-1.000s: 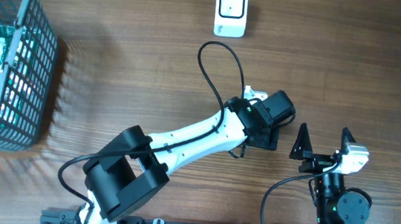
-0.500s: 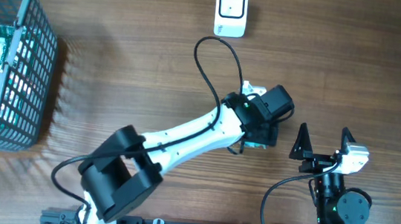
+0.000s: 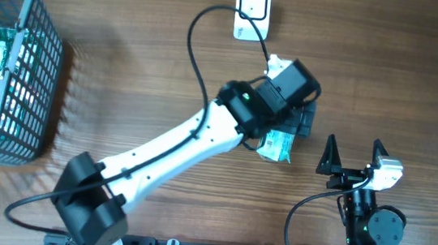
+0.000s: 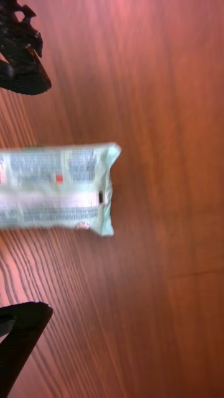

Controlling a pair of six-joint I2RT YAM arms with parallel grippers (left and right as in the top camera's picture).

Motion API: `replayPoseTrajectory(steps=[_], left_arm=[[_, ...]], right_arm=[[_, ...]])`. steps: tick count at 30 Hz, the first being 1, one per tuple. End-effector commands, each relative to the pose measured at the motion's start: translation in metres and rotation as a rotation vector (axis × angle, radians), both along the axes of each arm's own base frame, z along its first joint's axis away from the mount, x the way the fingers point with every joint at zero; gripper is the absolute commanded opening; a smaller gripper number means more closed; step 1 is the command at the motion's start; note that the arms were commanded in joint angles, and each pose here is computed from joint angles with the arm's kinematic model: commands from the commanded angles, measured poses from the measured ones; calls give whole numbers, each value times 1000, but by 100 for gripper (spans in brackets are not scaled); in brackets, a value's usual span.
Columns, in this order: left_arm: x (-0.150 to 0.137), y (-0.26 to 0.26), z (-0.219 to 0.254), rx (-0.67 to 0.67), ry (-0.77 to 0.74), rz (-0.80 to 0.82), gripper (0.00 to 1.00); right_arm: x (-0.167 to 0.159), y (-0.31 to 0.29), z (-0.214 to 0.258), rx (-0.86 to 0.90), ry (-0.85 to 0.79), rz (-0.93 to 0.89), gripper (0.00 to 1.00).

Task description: Scan the item barcode

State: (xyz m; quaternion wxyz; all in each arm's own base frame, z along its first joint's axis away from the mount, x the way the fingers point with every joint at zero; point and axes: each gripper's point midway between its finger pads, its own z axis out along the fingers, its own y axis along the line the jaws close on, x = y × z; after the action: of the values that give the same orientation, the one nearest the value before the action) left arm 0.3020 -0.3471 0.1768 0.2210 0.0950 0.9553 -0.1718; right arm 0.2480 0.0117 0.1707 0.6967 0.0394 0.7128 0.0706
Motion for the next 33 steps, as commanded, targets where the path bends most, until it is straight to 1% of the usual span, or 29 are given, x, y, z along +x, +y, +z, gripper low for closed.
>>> replayPoseTrajectory(steps=[1, 3, 5, 6, 7, 9, 11, 14, 16, 18, 22, 27, 28, 30, 33], left_arm=[[43, 59, 71, 60, -195, 63, 100], [63, 107, 104, 111, -266, 171, 100], [80, 171, 151, 142, -352, 317, 100], [87, 213, 181, 143, -406, 406, 100], [89, 243, 200, 143, -443, 467, 100], [88, 301, 229, 131, -498, 617, 100], [80, 366, 249, 141, -545, 782, 100], [61, 449, 254, 188, -545, 999, 100], [50, 488, 247, 210, -511, 1092, 100], [39, 527, 231, 231, -446, 1184, 100], [32, 573, 189, 228, -295, 1272, 100], [32, 605, 114, 214, -36, 1311, 100], [33, 609, 92, 219, 39, 1311, 100], [35, 611, 63, 223, 137, 1301, 100], [37, 607, 24, 206, 271, 1269, 97]], right_arm=[[0, -3, 1, -7, -3, -16, 100], [0, -3, 1, -7, -3, -16, 100], [0, -3, 1, -7, -3, -16, 100], [0, -3, 1, -7, -3, -16, 100], [0, -3, 1, -7, -3, -16, 100], [0, -3, 1, -7, -3, -16, 100], [0, -3, 1, -7, -3, -16, 100], [0, -3, 1, -7, -3, -16, 100], [0, -3, 1, -7, -3, -16, 100], [0, -3, 1, -6, -3, -16, 100], [0, -3, 1, -7, -3, -16, 100], [0, -3, 1, -7, -3, -16, 100], [0, -3, 1, -7, -3, -16, 100], [0, -3, 1, -7, -3, -16, 100], [0, -3, 1, -7, -3, -16, 100]])
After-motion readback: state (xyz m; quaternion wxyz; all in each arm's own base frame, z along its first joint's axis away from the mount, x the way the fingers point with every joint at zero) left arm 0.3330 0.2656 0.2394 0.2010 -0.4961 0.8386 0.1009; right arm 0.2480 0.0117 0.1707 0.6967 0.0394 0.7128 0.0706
